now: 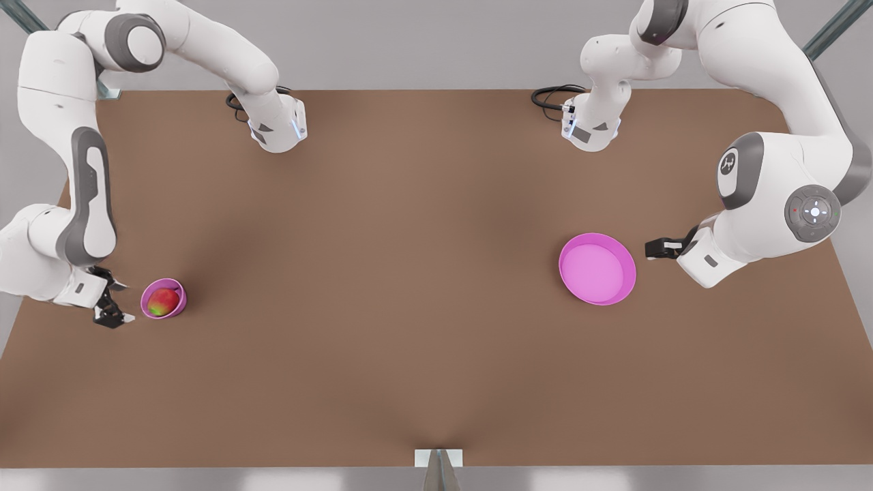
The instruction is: Use the left arm to pick up the apple from the plate, transfer it to the gripper of the right arm, and then use the right arm to place it into the bowl
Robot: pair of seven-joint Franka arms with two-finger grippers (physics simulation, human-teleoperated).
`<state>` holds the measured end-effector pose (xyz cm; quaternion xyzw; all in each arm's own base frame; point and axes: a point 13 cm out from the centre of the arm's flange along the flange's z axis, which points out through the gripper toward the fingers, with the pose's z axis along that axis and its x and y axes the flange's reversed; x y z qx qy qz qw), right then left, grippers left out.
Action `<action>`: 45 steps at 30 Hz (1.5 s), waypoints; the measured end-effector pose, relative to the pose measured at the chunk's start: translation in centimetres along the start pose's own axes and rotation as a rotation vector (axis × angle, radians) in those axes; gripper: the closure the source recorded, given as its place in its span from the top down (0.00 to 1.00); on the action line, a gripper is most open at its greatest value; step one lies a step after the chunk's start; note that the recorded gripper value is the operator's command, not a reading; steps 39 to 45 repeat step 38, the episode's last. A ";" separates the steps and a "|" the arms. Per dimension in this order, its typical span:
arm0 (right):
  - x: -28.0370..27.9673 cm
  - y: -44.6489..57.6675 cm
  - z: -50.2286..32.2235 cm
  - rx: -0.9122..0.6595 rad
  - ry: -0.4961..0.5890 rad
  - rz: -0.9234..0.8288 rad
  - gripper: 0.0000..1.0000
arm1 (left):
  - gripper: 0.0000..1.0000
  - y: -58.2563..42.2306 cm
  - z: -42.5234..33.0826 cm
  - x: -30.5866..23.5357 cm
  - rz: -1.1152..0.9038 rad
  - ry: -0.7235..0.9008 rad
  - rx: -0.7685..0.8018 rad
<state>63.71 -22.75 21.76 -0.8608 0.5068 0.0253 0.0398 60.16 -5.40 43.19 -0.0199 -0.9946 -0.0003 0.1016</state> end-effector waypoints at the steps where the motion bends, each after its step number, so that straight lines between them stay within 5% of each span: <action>1: -0.3 -1.2 -2.3 0.002 0.014 0.017 1.00 | 1.00 0.0 0.0 0.0 0.000 0.000 0.000; 6: -6.6 -4.5 -3.7 -0.179 0.042 0.217 1.00 | 1.00 -0.2 0.0 0.0 0.001 0.000 -0.001; 13: -12.9 -5.8 -17.3 -0.212 0.258 0.816 1.00 | 1.00 -0.2 0.0 0.0 0.000 0.000 -0.001; 23: -20.4 0.8 -23.5 -0.207 0.229 1.414 1.00 | 1.00 -0.2 0.0 0.0 -0.001 0.001 -0.001; 37: -20.9 0.7 -23.4 -0.191 0.259 1.802 1.00 | 1.00 -0.2 0.1 0.1 -0.001 0.003 -0.002; 45: -20.9 0.7 -23.4 -0.190 0.261 1.820 1.00 | 1.00 -0.4 0.1 0.2 0.001 0.006 -0.002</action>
